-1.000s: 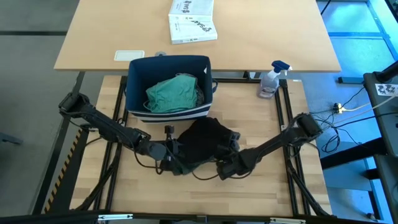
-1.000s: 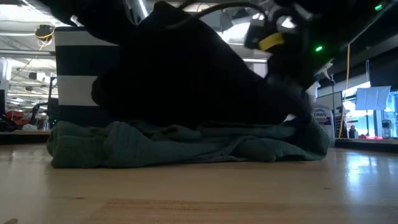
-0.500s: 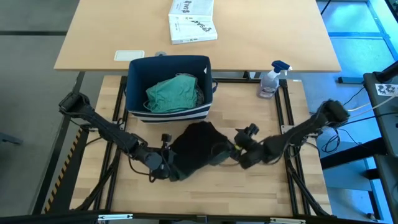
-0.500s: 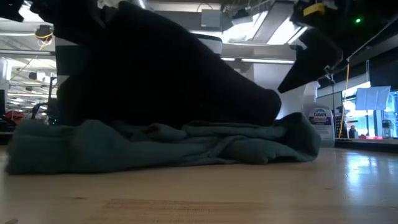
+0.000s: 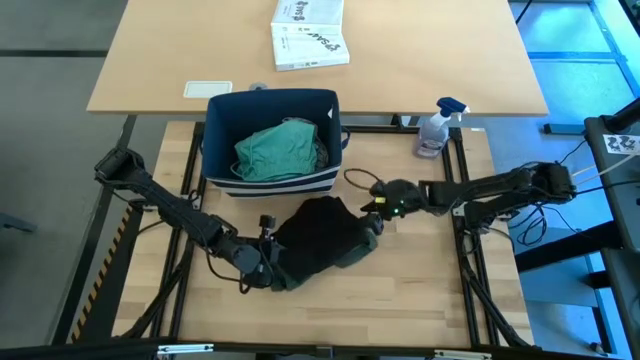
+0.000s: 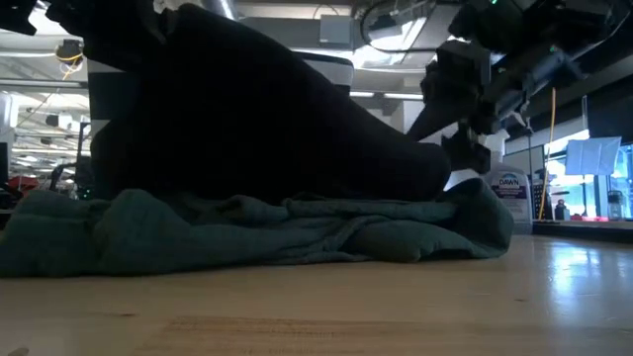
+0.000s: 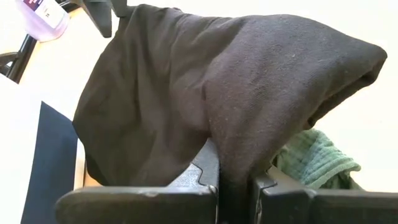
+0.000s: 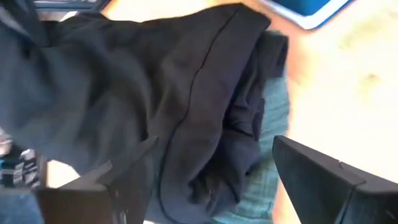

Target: Fold Laundry from Bin

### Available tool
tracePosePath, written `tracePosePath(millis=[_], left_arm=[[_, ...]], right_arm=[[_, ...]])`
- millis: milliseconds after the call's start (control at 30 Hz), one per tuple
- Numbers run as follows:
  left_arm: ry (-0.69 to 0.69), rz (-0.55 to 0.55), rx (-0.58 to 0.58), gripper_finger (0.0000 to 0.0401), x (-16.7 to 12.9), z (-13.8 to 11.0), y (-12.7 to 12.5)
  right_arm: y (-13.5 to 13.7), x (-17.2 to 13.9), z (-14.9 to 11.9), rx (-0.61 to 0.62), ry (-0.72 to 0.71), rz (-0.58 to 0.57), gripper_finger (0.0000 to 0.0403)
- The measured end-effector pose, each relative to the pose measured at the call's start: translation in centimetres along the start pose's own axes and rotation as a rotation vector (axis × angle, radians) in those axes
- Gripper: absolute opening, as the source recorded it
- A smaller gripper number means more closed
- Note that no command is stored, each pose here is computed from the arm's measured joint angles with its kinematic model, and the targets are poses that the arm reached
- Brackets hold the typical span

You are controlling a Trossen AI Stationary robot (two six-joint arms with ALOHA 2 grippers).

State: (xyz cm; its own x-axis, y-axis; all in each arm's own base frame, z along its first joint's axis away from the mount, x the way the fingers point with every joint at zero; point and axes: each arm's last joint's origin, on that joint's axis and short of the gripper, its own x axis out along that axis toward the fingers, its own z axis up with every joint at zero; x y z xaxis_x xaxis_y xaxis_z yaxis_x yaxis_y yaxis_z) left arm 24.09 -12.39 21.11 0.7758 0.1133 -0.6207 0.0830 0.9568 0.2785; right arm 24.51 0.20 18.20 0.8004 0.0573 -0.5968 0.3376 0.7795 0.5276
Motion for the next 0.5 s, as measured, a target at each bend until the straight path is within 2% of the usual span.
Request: tracePosePath(millis=[100,267,500], left_arm=[[0.008,0.002,0.004,0.0012,0.0,-0.1,0.0],[0.055,0.001,0.005,0.0012,-0.1,-0.6,-0.1],[0.104,-0.092,-0.012,0.0012,-0.8,-1.3,-1.4]], right_arm=[[-0.3,-0.1,0.6,-0.025,0.019,0.071,0.0309],[0.8,-0.3,0.5,-0.358,-0.025,0.123,0.0309],[1.6,1.3,-2.4,-0.895,-0.003,-0.180,0.0309]])
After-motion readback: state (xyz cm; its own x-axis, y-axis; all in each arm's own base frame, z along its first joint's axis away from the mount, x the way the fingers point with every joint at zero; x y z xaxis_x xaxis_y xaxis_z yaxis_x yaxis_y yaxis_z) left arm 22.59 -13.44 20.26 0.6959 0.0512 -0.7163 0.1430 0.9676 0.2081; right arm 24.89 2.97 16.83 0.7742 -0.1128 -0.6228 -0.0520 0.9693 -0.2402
